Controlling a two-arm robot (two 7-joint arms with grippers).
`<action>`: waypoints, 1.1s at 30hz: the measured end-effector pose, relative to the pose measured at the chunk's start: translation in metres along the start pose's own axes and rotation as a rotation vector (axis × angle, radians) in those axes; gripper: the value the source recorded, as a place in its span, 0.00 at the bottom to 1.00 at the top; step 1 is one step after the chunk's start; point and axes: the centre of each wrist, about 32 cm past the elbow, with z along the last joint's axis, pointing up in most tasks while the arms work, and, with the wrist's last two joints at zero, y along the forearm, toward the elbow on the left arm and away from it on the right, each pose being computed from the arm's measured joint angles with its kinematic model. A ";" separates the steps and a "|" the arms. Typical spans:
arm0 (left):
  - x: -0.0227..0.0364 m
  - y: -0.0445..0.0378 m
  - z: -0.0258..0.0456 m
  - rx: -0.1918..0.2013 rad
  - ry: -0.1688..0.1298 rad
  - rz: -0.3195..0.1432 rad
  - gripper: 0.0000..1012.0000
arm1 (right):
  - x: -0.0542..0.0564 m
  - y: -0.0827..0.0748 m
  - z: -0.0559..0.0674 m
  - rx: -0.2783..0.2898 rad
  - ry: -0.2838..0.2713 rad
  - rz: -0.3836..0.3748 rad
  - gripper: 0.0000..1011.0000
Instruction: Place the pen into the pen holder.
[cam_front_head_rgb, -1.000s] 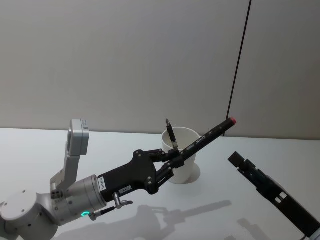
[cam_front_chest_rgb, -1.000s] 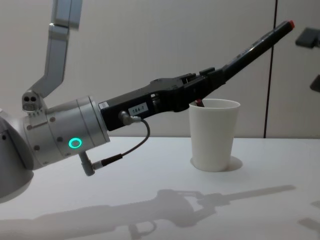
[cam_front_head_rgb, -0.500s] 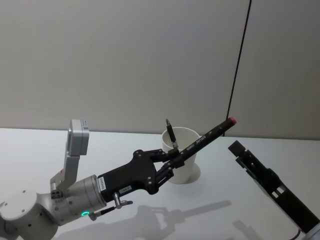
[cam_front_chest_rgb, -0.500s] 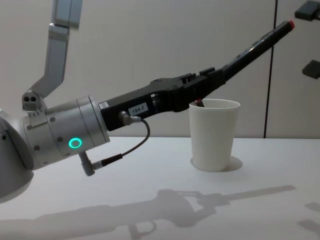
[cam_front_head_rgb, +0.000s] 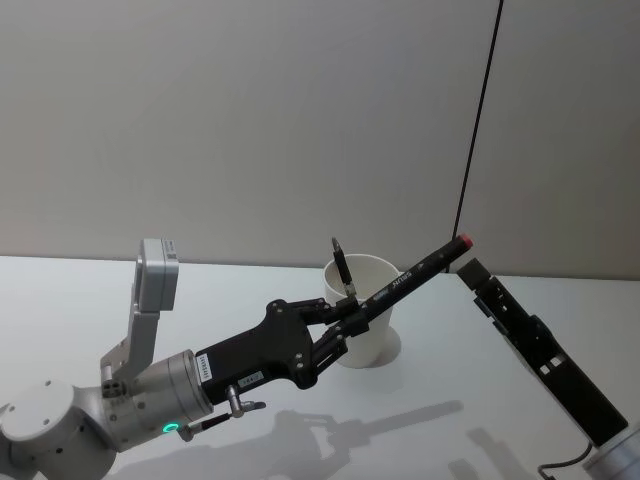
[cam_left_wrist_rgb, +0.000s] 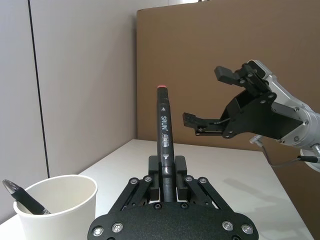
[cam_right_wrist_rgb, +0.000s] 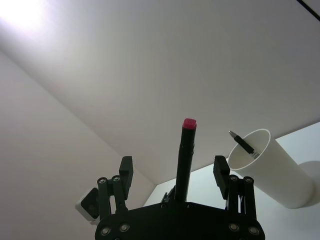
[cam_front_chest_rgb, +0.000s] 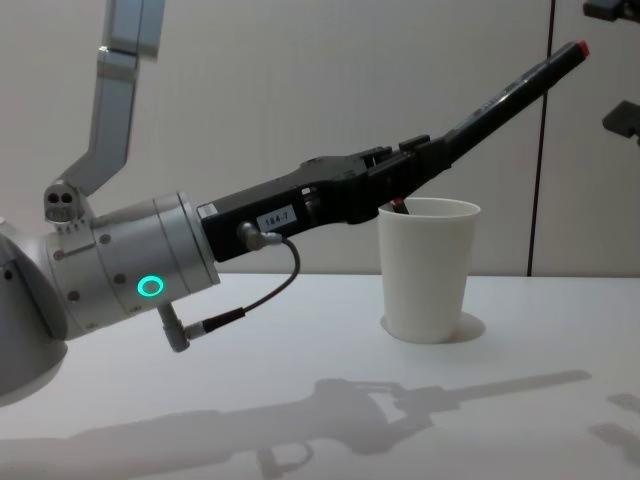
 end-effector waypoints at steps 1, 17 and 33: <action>0.0000 0.0000 0.0000 0.000 0.000 0.000 0.19 | 0.000 0.000 0.000 0.000 0.000 0.000 0.99; 0.0000 0.0000 0.0000 0.000 0.000 0.000 0.19 | -0.001 0.019 -0.003 0.013 -0.056 -0.033 0.99; 0.0000 0.0000 0.0000 0.000 0.000 0.000 0.19 | -0.005 0.031 -0.008 0.030 -0.084 -0.068 0.99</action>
